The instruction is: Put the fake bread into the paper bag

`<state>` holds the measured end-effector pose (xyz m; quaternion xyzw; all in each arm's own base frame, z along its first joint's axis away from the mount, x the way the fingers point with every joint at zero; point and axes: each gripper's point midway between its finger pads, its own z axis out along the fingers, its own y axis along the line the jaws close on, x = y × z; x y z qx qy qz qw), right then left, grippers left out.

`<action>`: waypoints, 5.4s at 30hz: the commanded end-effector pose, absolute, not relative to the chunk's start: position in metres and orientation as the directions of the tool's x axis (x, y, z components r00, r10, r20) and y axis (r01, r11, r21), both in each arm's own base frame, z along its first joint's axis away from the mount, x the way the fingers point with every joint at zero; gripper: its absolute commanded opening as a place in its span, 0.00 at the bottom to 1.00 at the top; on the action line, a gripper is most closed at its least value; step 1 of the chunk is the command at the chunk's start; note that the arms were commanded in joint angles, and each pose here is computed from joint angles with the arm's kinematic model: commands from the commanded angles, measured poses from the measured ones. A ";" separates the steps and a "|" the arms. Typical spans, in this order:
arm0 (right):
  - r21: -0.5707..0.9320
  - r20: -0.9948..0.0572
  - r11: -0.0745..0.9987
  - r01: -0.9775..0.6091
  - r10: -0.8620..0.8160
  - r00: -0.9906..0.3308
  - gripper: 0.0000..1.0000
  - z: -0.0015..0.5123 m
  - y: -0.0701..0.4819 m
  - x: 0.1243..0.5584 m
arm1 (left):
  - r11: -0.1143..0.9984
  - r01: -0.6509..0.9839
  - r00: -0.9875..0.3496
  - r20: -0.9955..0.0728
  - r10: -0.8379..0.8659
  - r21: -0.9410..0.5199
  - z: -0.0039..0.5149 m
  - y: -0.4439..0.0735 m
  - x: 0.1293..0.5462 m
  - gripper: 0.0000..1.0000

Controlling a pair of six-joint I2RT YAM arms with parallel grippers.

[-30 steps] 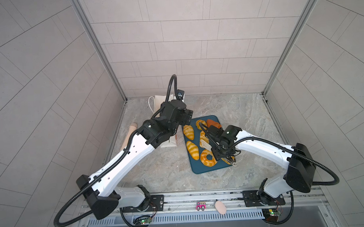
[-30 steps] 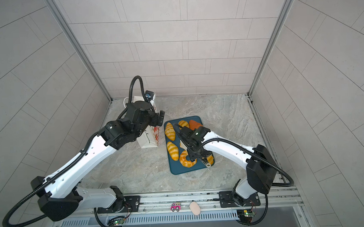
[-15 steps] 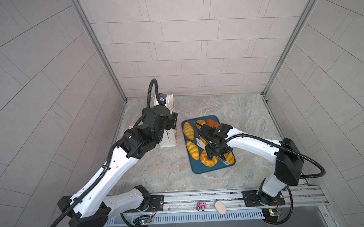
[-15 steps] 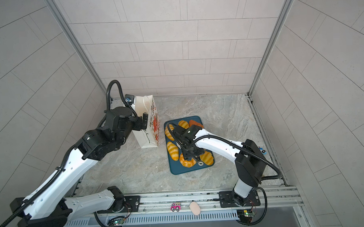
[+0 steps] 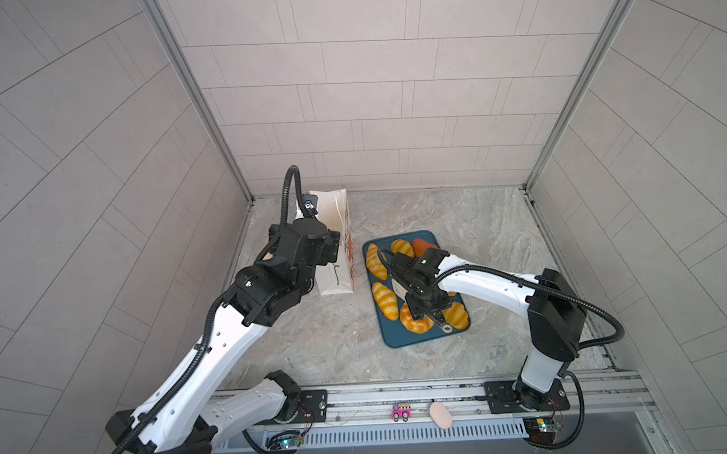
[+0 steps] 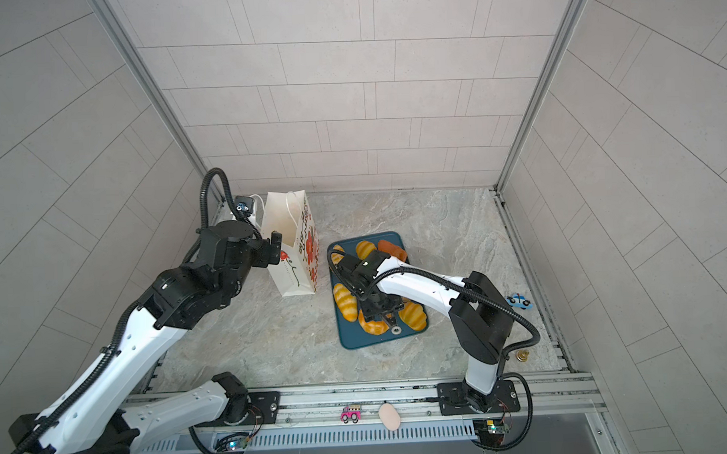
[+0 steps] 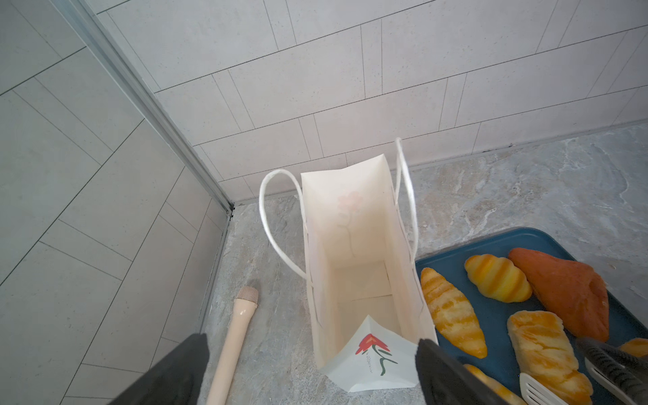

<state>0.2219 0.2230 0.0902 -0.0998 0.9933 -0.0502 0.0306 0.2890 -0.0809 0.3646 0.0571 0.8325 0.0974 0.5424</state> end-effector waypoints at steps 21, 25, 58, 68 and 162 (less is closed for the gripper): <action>-0.159 -0.036 0.965 -0.209 -0.217 -0.975 0.32 0.095 0.209 0.230 | 0.986 -0.078 -0.433 -0.896 0.097 0.145 0.352 -0.045 0.281 1.00; -0.140 -0.080 0.966 -0.219 -0.231 -0.970 0.28 0.105 0.209 0.234 | 0.994 -0.063 -0.424 -0.904 0.056 0.091 0.350 -0.046 0.283 1.00; 0.160 -0.550 0.879 -0.449 -0.298 -0.780 0.20 0.219 0.246 0.273 | 0.740 0.654 -0.321 -0.943 0.083 -0.158 0.364 -0.181 0.274 1.00; 0.233 -0.646 0.813 -0.533 -0.280 -0.710 0.20 0.261 0.269 0.293 | 0.732 0.666 -0.310 -0.946 0.100 -0.141 0.366 -0.188 0.287 1.00; 0.115 -0.751 0.765 -0.634 -0.352 -0.559 0.57 0.363 0.359 0.310 | 0.874 0.420 -0.378 -0.922 -0.077 -0.245 0.366 -0.094 0.279 1.00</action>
